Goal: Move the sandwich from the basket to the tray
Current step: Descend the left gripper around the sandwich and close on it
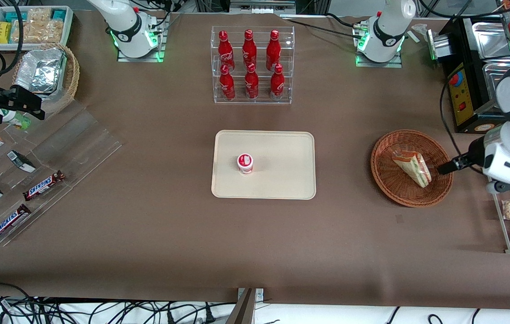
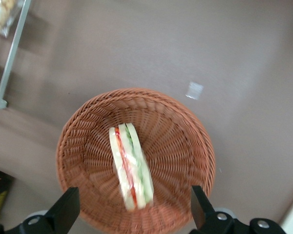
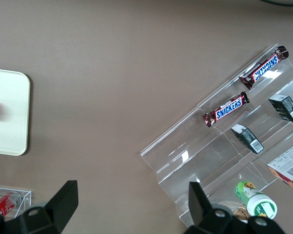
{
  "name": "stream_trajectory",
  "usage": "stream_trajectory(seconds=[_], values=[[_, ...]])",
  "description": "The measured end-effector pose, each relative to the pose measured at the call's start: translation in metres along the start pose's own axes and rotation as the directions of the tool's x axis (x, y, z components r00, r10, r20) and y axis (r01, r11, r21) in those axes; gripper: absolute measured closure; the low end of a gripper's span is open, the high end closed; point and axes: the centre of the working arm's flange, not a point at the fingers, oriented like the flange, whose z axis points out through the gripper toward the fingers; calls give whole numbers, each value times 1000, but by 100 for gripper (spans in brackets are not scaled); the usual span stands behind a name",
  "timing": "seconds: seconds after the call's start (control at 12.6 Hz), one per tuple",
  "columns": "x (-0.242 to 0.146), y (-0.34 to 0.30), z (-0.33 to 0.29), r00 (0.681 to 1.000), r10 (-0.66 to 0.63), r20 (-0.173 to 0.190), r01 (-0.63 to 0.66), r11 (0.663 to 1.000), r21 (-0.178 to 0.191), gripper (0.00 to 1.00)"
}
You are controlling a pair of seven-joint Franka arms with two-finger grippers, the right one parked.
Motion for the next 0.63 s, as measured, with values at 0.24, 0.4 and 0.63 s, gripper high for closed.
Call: stream_trajectory(seconds=[0.24,0.4,0.63], values=[[-1,0,57,982,-187,-33,188,982,27,0],[-9,-3,79,967,-248,-56,250,967,46,0],[-25,-8,110,949,-304,-85,309,950,39,0]])
